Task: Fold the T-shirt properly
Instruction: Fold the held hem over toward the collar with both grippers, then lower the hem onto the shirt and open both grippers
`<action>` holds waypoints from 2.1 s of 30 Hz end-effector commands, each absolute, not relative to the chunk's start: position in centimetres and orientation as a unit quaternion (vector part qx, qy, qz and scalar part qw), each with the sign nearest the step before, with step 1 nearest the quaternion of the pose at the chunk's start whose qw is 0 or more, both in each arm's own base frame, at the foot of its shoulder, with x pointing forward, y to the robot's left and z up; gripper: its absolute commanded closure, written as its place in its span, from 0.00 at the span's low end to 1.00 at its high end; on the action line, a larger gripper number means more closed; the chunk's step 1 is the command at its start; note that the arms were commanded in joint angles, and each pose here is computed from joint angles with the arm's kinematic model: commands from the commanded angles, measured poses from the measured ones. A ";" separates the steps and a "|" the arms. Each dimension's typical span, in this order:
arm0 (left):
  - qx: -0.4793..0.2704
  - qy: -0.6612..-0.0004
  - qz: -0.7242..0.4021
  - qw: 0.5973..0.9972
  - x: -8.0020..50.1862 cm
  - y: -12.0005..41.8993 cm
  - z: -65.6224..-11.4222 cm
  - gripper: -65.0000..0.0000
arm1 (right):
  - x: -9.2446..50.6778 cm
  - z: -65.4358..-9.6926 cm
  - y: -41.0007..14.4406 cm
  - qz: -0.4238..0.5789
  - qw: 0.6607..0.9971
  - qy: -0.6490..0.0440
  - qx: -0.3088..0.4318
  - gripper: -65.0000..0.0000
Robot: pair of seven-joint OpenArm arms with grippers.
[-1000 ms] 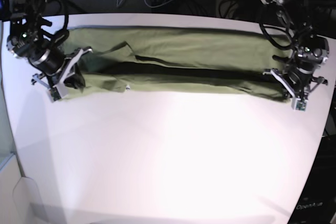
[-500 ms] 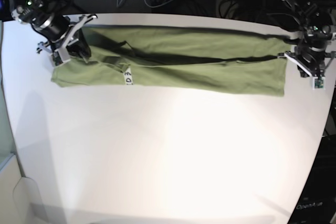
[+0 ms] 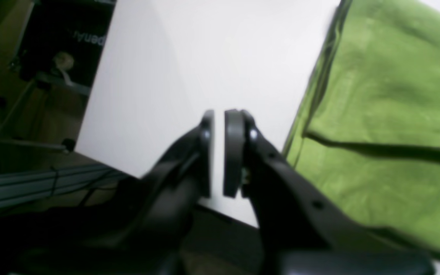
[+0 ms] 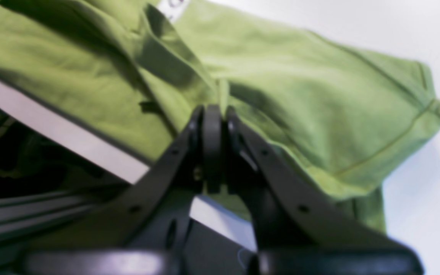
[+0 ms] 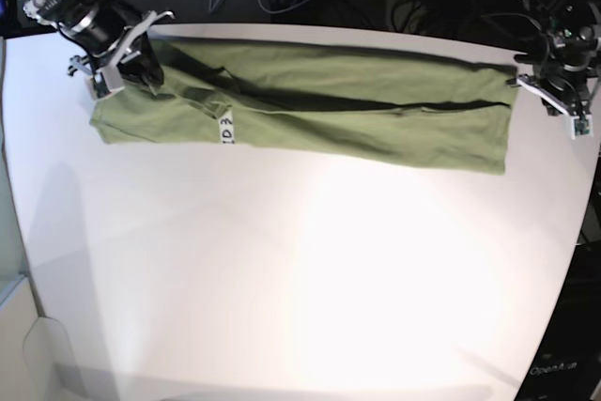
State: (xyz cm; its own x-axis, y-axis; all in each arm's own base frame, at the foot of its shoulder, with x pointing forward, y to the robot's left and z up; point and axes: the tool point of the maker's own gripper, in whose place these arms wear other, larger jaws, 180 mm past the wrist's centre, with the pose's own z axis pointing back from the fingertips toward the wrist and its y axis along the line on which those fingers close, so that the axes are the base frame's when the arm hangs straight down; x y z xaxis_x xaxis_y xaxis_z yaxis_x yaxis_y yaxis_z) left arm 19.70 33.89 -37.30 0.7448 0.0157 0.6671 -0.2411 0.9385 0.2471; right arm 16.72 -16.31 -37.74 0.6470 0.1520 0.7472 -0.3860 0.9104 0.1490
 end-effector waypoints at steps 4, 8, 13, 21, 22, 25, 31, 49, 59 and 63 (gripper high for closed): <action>0.169 -0.365 0.068 0.913 20.1 34.3 -36.3 0.94 | 17.3 -37.1 -16.5 0.147 0.888 -0.408 0.151 0.97; 0.171 -0.366 0.067 0.912 20.1 34.3 -36.2 0.94 | 17.2 -37.2 -16.6 0.147 0.890 -0.405 0.149 0.96; 0.169 -0.367 0.067 0.912 20.3 34.3 -36.2 0.94 | 16.9 -37.6 -16.7 0.145 0.894 -0.397 0.149 0.91; 0.167 -0.365 0.069 0.913 20.2 34.2 -36.4 0.94 | 15.7 -40.1 -17.6 0.141 0.920 -0.338 0.141 0.62; 0.167 -0.364 0.069 0.914 20.2 34.2 -36.5 0.94 | 15.6 -40.1 -17.6 0.140 0.920 -0.338 0.141 0.62; 0.167 -0.364 0.069 0.914 20.1 34.2 -36.5 0.94 | 15.5 -40.2 -17.8 0.140 0.921 -0.336 0.139 0.62; 0.167 -0.363 0.070 0.914 20.0 34.3 -36.5 0.94 | 15.8 -39.1 -21.6 0.116 0.925 -0.349 0.093 0.61; 0.155 -0.361 0.076 0.917 20.8 34.2 -37.4 0.94 | 18.9 -37.6 -23.1 0.123 0.910 -0.387 0.079 0.96; 0.156 -0.312 0.077 0.934 22.4 34.3 -40.2 0.94 | 20.8 -40.6 -24.5 0.111 0.916 -0.371 0.105 0.99; 0.156 -0.323 0.078 0.930 23.1 33.9 -39.6 0.94 | 20.9 -42.4 -24.6 0.102 0.922 -0.354 0.120 0.99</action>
